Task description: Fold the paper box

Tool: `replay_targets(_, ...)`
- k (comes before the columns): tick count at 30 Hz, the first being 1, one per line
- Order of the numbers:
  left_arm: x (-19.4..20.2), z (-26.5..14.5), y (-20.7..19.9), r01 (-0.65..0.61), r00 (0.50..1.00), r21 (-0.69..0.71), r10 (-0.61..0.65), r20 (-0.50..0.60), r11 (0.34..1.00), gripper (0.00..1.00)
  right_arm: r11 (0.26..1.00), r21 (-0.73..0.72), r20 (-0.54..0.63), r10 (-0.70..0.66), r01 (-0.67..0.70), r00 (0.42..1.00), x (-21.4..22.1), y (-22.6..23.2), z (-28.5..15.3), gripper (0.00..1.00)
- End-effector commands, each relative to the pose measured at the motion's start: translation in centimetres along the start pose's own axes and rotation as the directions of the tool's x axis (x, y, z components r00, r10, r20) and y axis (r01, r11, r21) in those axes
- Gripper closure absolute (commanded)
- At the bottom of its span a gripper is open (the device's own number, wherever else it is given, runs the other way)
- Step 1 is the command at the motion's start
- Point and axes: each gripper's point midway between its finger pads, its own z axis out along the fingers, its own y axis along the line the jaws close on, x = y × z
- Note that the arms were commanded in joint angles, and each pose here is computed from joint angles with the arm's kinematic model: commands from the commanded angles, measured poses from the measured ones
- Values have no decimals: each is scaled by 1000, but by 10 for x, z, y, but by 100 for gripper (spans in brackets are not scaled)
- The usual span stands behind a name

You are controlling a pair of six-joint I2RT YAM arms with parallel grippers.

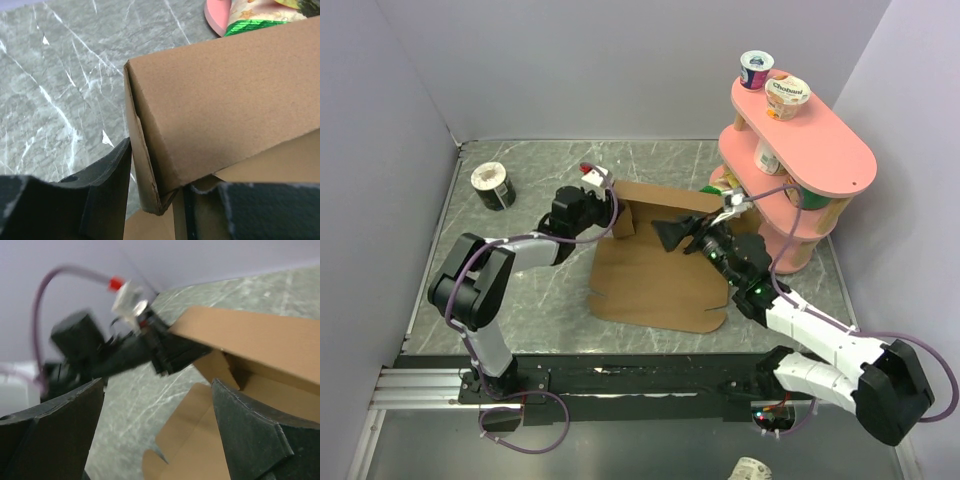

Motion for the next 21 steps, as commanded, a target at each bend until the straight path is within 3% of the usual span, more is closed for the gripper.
replay_targets(1,-19,0,-5,78,997,33,-78,-19,996,67,972,-80,-53,-225,220,973,30,13,-5,10)
replay_targets(4,-18,0,-5,129,989,44,-126,-74,991,67,983,-57,-131,-183,177,974,58,1,0,19)
replay_targets(10,-23,-9,-1,239,966,56,-231,-118,969,67,994,-24,-160,-113,111,981,82,-15,22,41)
replay_targets(16,-15,-11,-3,242,961,77,-229,-154,967,67,997,51,-159,-47,56,986,108,-37,53,58)
replay_targets(21,-9,-13,-1,241,961,61,-229,-153,969,67,991,126,-134,-17,34,991,123,-55,75,62)
